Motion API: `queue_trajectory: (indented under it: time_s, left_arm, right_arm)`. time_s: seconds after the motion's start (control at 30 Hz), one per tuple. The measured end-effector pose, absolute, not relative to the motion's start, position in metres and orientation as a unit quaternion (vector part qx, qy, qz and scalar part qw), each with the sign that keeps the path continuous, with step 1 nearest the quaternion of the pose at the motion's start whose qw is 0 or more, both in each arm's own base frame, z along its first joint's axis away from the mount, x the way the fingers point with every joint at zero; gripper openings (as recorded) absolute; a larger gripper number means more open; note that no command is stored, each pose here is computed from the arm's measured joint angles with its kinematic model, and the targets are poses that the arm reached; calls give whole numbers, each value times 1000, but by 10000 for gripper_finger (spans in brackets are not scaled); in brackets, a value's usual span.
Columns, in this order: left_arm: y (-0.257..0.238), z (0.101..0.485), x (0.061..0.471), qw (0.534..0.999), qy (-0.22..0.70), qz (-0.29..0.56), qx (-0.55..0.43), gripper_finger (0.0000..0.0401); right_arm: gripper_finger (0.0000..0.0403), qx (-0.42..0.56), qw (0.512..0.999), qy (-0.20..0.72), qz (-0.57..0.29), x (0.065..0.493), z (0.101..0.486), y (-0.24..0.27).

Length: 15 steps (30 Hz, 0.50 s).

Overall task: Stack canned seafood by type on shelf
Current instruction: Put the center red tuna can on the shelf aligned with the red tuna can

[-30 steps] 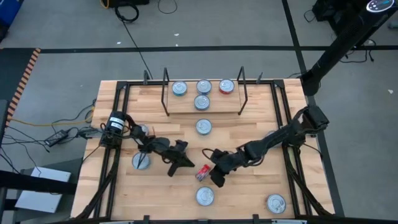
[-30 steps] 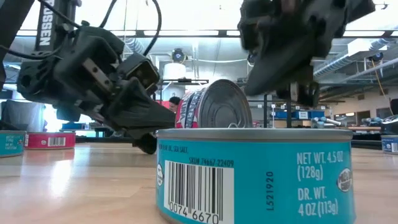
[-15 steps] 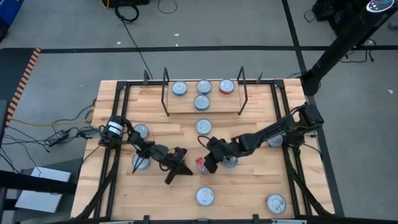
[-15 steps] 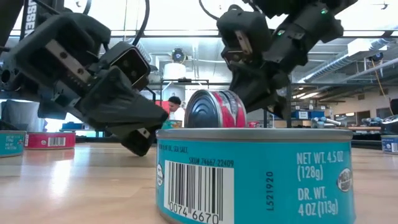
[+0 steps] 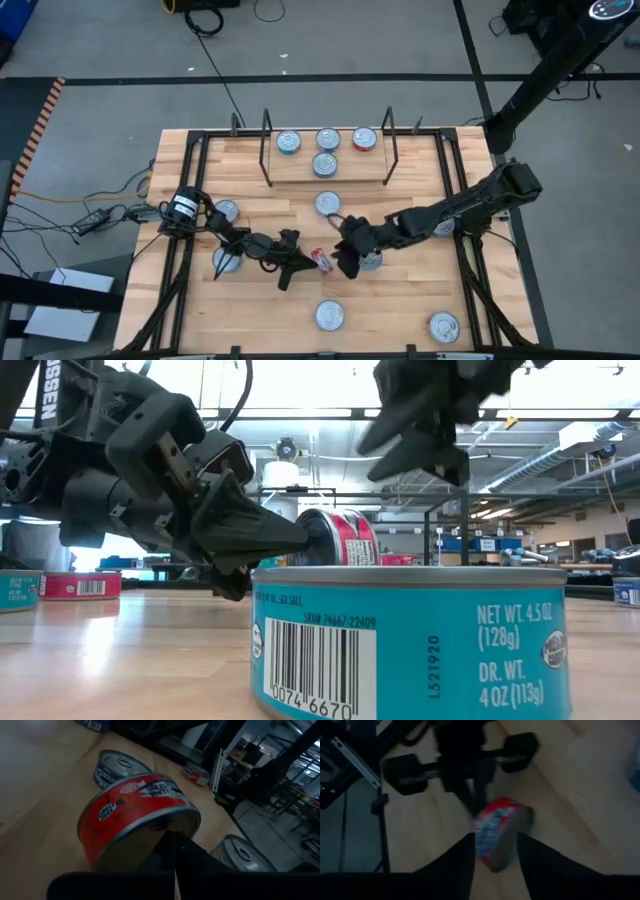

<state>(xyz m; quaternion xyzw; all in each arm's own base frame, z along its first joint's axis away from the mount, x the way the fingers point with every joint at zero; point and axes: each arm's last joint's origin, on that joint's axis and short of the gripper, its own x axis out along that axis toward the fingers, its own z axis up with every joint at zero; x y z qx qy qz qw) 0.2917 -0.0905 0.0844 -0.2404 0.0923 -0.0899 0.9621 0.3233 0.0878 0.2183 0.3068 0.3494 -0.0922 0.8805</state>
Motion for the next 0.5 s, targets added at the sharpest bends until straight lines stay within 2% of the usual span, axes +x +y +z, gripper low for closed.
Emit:
queue_trajectory:
  time_s: [0.13,0.3,0.5]
  left_arm:
    - [-92,85,291,956,99,-123,-246,1]
    - [-94,84,288,950,112,-172,-235,1]
    - [-91,80,274,948,116,-181,-235,1]
  right_arm:
    - [194,303,874,361,-122,345,226,104]
    - [223,278,840,423,-195,373,230,113]
    - [264,284,803,471,-228,401,231,123]
